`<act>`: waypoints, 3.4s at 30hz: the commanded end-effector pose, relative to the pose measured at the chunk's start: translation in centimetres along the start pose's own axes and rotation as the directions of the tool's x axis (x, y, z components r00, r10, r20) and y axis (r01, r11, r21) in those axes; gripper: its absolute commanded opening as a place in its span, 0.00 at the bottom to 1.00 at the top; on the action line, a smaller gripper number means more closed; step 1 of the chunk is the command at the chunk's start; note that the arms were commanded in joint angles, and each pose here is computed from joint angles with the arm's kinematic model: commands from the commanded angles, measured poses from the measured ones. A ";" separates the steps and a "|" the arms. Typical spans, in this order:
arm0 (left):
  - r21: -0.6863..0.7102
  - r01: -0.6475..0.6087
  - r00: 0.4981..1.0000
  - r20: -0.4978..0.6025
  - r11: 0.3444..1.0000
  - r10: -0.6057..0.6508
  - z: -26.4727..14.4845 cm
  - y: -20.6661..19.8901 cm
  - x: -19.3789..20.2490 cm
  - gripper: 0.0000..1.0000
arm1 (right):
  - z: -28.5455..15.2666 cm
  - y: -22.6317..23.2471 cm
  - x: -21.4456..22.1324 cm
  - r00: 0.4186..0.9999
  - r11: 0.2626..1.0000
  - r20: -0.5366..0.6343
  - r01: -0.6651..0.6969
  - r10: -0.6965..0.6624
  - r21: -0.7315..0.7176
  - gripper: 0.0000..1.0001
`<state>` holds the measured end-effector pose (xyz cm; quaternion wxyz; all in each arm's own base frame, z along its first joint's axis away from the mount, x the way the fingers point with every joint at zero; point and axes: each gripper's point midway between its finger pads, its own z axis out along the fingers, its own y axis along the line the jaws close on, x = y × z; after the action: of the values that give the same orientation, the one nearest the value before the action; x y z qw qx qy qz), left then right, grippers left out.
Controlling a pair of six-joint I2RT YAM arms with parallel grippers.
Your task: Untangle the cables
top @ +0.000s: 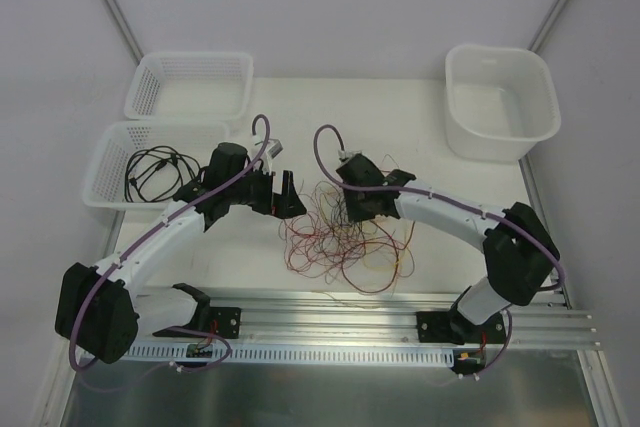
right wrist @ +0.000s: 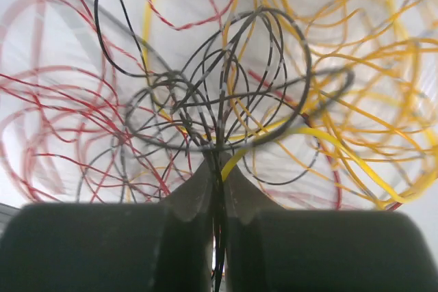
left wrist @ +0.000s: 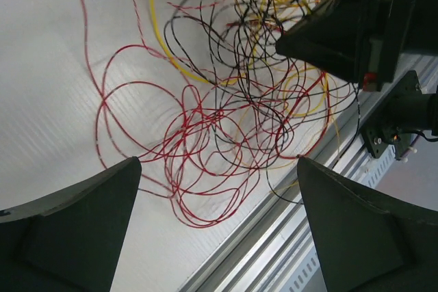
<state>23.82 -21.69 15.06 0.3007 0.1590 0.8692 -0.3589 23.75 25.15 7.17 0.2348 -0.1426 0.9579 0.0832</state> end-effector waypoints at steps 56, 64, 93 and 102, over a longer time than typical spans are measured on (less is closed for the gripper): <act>-0.204 0.003 0.998 -0.066 0.979 -0.017 2.7 4.8 -0.4 0.99 | 2.9 -2.3 -2.6 0.991 0.980 0.043 0.133 -0.128 -0.150 0.21; -0.206 0.028 0.991 -0.123 0.978 -0.055 3.8 5.4 0.7 0.99 | 2.7 -1.8 -1.9 0.989 0.972 0.018 0.145 -0.145 -0.184 0.01; -0.217 0.076 0.968 -0.218 0.973 -0.124 4.5 5.8 2.4 0.99 | -48.4 -11.3 -11.9 0.266 0.992 0.956 -0.023 0.125 -0.123 0.01; -0.203 0.068 0.976 -0.191 0.977 -0.108 3.8 5.1 1.8 0.99 | -40.3 -14.4 -13.0 0.453 0.968 0.891 -0.227 0.010 0.104 0.01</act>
<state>26.25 -20.06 6.66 0.1850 0.1107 0.9449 -0.2462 19.58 6.02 49.08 0.7172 -0.0075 0.6842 0.1318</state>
